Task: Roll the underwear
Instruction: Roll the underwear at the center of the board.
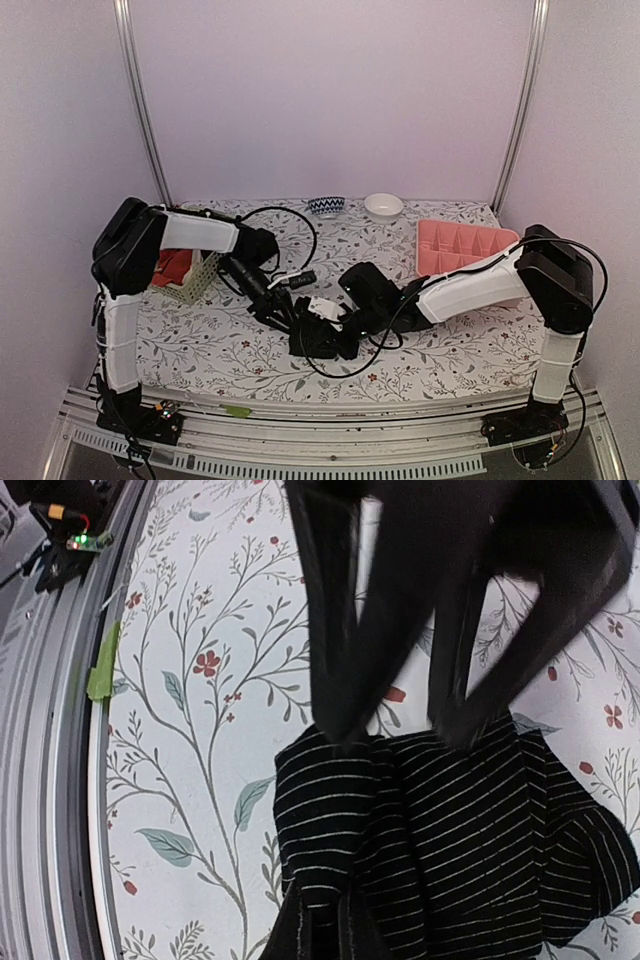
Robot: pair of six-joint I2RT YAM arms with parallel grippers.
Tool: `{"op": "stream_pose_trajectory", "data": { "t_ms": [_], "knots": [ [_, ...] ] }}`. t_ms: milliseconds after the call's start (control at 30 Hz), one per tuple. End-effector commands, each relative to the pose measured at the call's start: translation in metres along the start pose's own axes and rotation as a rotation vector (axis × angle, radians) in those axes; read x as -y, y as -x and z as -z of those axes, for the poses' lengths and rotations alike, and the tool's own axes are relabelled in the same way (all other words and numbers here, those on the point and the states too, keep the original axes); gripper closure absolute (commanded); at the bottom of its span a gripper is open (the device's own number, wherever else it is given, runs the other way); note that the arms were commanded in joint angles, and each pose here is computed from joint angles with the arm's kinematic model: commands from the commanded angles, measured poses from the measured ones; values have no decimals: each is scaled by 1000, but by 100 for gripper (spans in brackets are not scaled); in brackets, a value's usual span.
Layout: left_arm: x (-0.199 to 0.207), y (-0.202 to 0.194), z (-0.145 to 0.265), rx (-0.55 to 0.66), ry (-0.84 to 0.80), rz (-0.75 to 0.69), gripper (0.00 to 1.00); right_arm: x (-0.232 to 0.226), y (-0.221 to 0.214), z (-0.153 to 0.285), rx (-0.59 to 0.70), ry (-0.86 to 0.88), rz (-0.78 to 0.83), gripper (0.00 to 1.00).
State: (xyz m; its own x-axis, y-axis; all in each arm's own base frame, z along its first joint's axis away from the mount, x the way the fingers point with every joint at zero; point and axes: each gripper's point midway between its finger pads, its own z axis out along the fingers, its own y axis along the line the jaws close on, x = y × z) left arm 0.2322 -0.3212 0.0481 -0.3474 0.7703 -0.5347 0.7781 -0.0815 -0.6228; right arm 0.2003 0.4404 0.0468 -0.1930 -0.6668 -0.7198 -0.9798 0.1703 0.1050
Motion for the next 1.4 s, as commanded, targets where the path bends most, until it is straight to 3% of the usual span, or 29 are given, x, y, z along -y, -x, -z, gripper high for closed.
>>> {"op": "stream_pose_trajectory", "data": {
  "t_ms": [0,233,433,600,900,1067,1133,1300,1367],
  "knots": [
    [-5,38,72,211,299,-178,54,-4,-13,8,34,127,-231,100],
    [16,39,96,261,601,-439,49,14,-26,7,70,292,-534,100],
    [37,31,54,163,716,-681,46,25,-44,-6,22,408,-719,100],
    [40,27,19,96,736,-828,44,34,-59,-16,-15,413,-770,100],
    [14,32,-21,-15,769,-906,42,47,-76,-28,-81,350,-781,100],
    [-10,22,-34,-93,778,-858,43,50,-80,-29,-88,337,-789,100],
    [-20,16,-37,-133,780,-814,48,51,-79,-28,-86,328,-778,100],
    [-17,-2,-41,-204,722,-782,76,61,-63,-21,-45,289,-728,100],
    [-11,-8,-42,-221,687,-769,85,71,-51,-12,-14,258,-720,95]
  ]
}}
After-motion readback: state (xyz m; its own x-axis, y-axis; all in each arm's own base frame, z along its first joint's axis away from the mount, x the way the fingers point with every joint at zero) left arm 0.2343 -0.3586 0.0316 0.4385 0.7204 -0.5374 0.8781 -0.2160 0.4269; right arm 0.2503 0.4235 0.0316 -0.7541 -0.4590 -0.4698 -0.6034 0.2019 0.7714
